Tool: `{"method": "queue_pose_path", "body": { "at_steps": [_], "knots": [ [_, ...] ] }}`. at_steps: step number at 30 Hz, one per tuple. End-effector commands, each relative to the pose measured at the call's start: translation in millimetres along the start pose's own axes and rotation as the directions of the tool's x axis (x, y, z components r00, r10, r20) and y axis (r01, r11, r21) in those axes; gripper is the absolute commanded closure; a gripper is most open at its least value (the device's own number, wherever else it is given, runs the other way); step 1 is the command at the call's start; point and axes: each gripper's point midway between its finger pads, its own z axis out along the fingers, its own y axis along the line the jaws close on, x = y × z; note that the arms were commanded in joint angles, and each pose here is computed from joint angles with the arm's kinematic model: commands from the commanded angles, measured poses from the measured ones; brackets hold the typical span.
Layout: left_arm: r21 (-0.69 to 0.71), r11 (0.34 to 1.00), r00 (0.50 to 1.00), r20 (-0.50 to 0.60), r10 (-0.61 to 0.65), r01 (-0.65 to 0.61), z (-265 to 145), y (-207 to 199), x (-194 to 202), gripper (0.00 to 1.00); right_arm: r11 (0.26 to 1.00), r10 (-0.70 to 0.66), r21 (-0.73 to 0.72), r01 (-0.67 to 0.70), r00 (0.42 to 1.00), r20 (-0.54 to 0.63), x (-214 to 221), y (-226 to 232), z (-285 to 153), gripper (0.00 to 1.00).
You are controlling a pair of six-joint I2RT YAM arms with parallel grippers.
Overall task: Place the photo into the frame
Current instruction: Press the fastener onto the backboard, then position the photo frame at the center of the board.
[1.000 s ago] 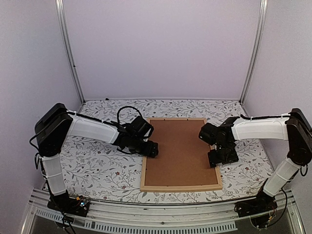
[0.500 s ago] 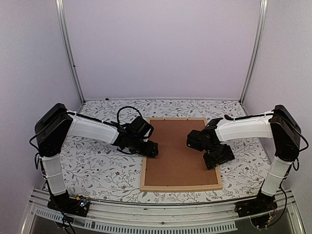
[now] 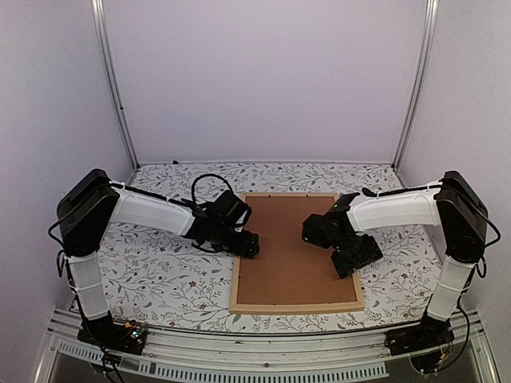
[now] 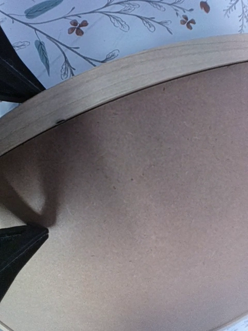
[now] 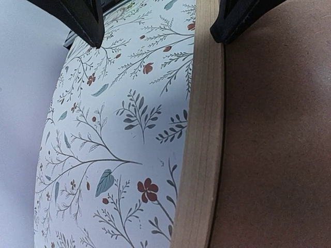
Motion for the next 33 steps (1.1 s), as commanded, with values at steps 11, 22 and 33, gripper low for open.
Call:
{"method": "queue_pose_path", "body": {
  "at_steps": [11,22,33],
  "knots": [
    [-0.007,0.999,0.994,-0.098,0.037,-0.038,15.1,-1.8,37.7,0.18,0.825,0.068,-0.563,-0.046,0.998,0.018,-29.1,122.4,-15.8,0.2],
    [-0.024,0.999,0.996,-0.075,0.04,-0.042,3.4,0.1,30.1,0.17,0.793,0.21,-0.595,-0.129,0.975,0.068,-54.4,67.7,-28.0,0.2],
    [-0.079,0.997,0.999,0.021,0.025,-0.023,-45.8,15.2,2.4,0.17,0.672,0.378,-0.709,-0.213,0.922,0.081,-84.0,-0.8,-21.2,0.2]
  ]
}}
